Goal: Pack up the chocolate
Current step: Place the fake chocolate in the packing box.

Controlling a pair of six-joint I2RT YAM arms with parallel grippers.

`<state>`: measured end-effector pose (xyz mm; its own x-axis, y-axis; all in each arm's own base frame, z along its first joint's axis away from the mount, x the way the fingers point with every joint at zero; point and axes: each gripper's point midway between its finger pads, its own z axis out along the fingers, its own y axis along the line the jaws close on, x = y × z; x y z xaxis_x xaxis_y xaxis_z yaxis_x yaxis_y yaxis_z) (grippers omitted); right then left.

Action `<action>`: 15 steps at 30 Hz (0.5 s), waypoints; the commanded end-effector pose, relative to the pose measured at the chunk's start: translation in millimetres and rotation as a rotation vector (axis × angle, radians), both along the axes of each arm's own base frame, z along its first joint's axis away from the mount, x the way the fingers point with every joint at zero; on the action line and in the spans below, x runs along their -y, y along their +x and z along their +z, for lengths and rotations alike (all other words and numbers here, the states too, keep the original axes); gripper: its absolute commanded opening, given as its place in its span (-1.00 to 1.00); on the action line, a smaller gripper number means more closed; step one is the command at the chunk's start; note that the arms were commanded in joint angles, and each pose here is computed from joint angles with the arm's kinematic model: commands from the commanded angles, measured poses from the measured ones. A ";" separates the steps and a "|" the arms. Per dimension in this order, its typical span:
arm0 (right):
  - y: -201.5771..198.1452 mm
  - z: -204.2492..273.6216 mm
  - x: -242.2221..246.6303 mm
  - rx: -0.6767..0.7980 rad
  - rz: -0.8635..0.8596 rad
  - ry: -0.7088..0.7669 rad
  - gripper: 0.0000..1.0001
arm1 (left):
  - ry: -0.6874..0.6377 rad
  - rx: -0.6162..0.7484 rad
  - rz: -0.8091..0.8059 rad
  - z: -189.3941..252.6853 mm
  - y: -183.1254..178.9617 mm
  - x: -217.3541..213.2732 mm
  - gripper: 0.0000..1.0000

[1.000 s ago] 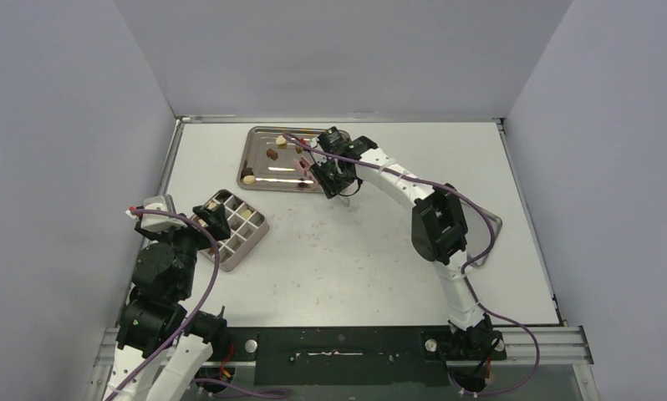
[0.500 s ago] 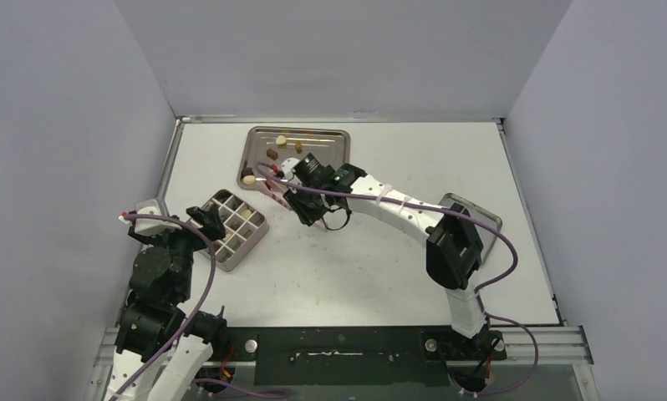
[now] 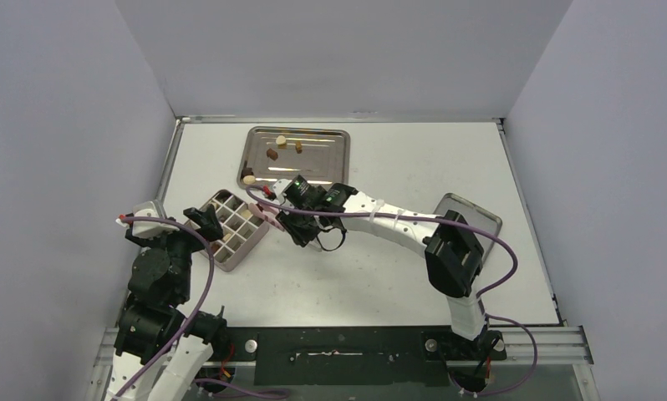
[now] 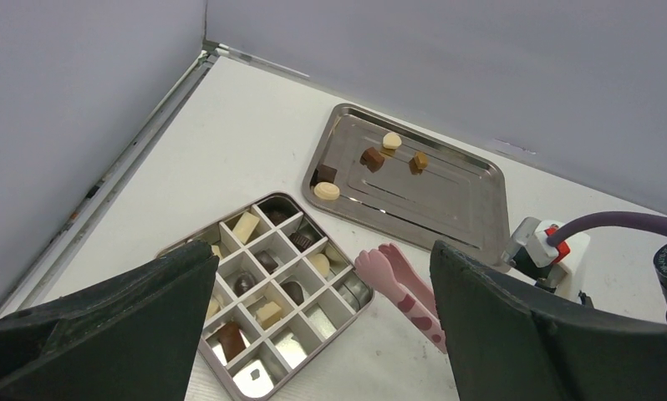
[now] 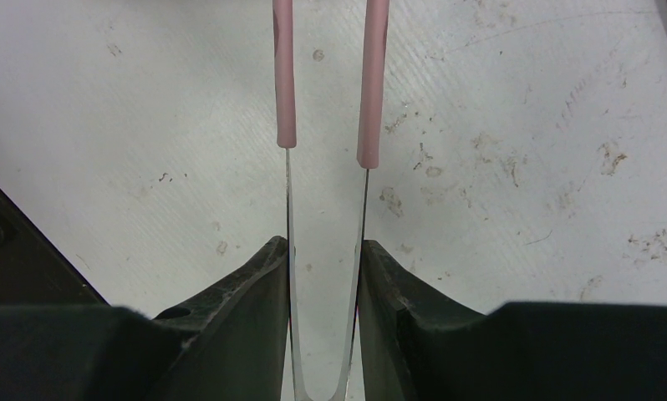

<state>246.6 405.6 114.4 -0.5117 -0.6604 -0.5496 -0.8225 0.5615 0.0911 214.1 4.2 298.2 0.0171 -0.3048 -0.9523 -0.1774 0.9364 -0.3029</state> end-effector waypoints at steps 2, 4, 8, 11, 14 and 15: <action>-0.8 23.5 -10.4 0.045 0.004 0.073 -0.72 | -0.012 0.056 0.018 22.1 -4.5 -5.0 0.95; -2.2 19.2 -9.7 0.045 0.010 0.057 -0.70 | -0.012 0.056 0.018 22.1 -4.2 -5.0 0.95; -0.4 17.1 -11.9 0.050 0.016 0.056 -0.66 | -0.012 0.055 0.015 21.7 -3.5 -4.2 0.95; 2.3 17.6 -14.9 0.057 0.018 0.058 -0.61 | -0.011 0.055 0.011 21.8 -3.3 -3.6 0.95; 4.8 15.3 -16.3 0.057 0.017 0.048 -0.56 | -0.009 0.050 0.009 20.6 -2.9 -3.1 0.95; 5.6 14.3 -16.4 0.058 0.013 0.045 -0.54 | -0.010 0.050 0.008 20.9 -3.0 -3.0 0.95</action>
